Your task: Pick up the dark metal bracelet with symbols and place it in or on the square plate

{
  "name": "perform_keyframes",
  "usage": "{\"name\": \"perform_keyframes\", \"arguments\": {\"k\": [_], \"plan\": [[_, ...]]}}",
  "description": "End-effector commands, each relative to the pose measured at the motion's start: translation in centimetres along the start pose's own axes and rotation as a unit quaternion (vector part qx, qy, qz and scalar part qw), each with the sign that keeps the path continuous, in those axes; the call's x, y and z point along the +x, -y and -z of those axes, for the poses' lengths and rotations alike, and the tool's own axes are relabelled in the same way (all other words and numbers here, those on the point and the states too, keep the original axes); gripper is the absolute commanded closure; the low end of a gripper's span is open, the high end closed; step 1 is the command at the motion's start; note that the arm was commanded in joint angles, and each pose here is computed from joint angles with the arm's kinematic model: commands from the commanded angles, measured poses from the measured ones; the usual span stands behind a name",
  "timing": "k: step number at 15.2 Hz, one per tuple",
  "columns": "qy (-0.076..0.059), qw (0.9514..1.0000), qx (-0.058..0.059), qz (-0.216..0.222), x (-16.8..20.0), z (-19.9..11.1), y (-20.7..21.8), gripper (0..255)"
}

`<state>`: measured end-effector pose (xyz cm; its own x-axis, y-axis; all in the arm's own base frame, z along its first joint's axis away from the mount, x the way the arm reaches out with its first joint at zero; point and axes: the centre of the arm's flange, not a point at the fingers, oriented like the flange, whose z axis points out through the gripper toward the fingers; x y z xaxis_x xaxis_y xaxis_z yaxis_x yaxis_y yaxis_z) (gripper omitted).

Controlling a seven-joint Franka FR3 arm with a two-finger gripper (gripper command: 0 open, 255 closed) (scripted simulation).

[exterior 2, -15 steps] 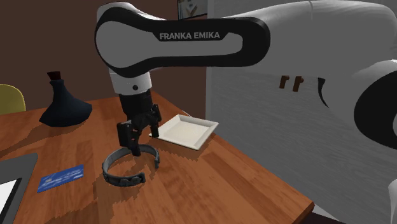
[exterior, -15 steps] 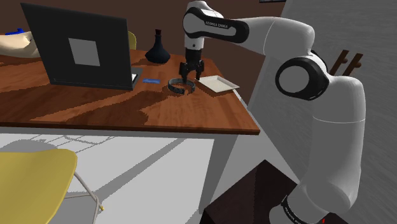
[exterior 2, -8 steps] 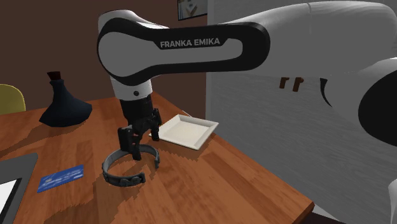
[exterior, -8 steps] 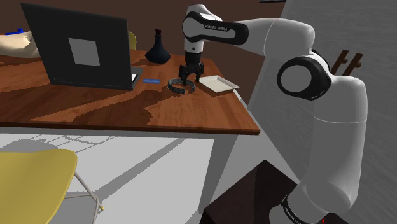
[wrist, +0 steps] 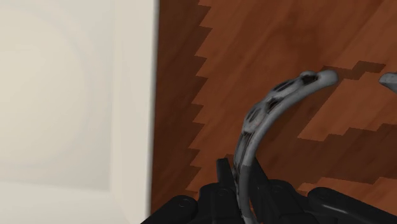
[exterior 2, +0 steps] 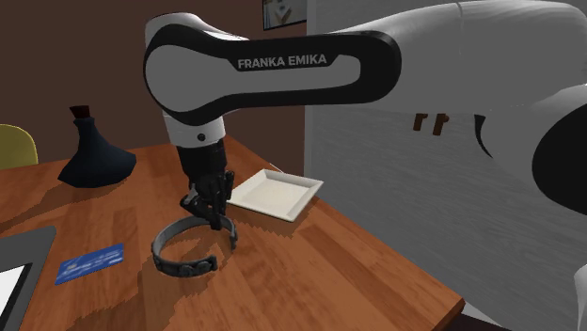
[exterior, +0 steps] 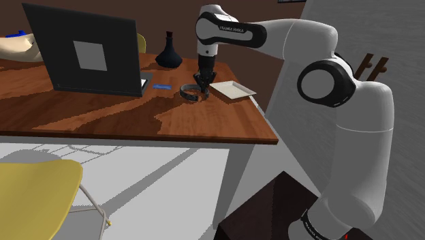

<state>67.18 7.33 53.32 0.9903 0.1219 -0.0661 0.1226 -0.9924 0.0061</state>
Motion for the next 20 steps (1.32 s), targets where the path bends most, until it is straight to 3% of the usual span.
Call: {"name": "perform_keyframes", "arguments": {"k": [1, 4, 20], "plan": [[0.003, 1.0, -0.001, -0.002, 0.0, -0.2, -0.2, 255], [0.003, 1.0, -0.001, -0.002, 0.1, -0.3, -0.2, 255], [0.003, 1.0, -0.001, -0.002, -0.5, 8.2, -0.2, 255]]}}
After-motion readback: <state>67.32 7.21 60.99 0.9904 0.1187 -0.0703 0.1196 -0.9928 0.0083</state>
